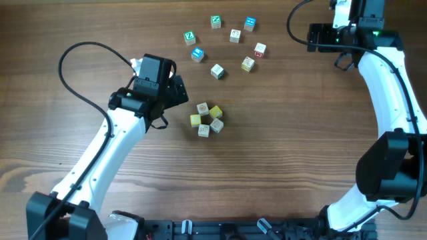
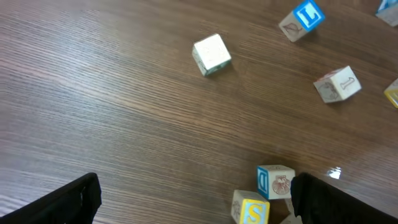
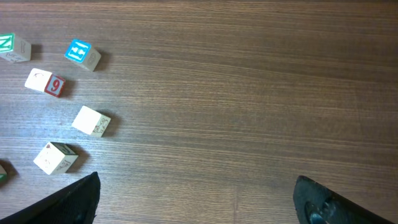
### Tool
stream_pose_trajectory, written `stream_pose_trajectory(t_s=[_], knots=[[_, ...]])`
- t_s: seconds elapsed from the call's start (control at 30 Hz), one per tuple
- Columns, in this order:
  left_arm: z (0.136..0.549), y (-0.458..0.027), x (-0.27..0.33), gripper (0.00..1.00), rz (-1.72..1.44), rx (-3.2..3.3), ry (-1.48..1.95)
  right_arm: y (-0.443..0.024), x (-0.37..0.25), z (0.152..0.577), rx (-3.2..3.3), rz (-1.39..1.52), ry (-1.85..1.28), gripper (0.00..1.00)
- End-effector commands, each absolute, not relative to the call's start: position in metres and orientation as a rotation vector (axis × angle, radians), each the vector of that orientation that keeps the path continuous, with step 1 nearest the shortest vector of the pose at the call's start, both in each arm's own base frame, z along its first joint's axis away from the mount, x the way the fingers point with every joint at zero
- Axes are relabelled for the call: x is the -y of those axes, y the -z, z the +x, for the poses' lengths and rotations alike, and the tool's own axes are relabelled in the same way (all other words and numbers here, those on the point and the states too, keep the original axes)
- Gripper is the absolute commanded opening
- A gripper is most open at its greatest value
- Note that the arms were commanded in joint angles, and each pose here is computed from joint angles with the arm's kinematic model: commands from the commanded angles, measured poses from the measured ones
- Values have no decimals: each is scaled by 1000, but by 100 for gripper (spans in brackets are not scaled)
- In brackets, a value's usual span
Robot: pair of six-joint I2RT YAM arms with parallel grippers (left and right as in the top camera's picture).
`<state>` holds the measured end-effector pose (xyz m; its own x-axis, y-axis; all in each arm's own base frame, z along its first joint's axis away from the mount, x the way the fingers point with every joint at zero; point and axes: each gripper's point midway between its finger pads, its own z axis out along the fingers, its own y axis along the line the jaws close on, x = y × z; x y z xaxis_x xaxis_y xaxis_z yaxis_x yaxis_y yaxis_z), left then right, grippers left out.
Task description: Form a circle
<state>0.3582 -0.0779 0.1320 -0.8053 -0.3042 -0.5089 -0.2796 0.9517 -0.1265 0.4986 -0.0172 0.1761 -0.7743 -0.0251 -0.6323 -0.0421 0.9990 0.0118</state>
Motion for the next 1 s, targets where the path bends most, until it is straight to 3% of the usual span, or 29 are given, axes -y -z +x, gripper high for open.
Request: stream_pose_trajectory(t_s=[0.0, 0.43, 0.7, 0.97], knots=[[355, -184, 52, 100, -466, -2375, -6, -165, 17, 498, -2481, -31, -33, 100], [261, -341, 5, 100, -534, -1877, 296, -165, 17, 498, -2481, -31, -33, 100], [231, -317, 5, 100, -474, -1680, 433, -165, 17, 498, -2481, -31, -33, 100], [223, -333, 6, 100, -326, -1163, 528, -164, 17, 498, -2482, -31, -33, 100]])
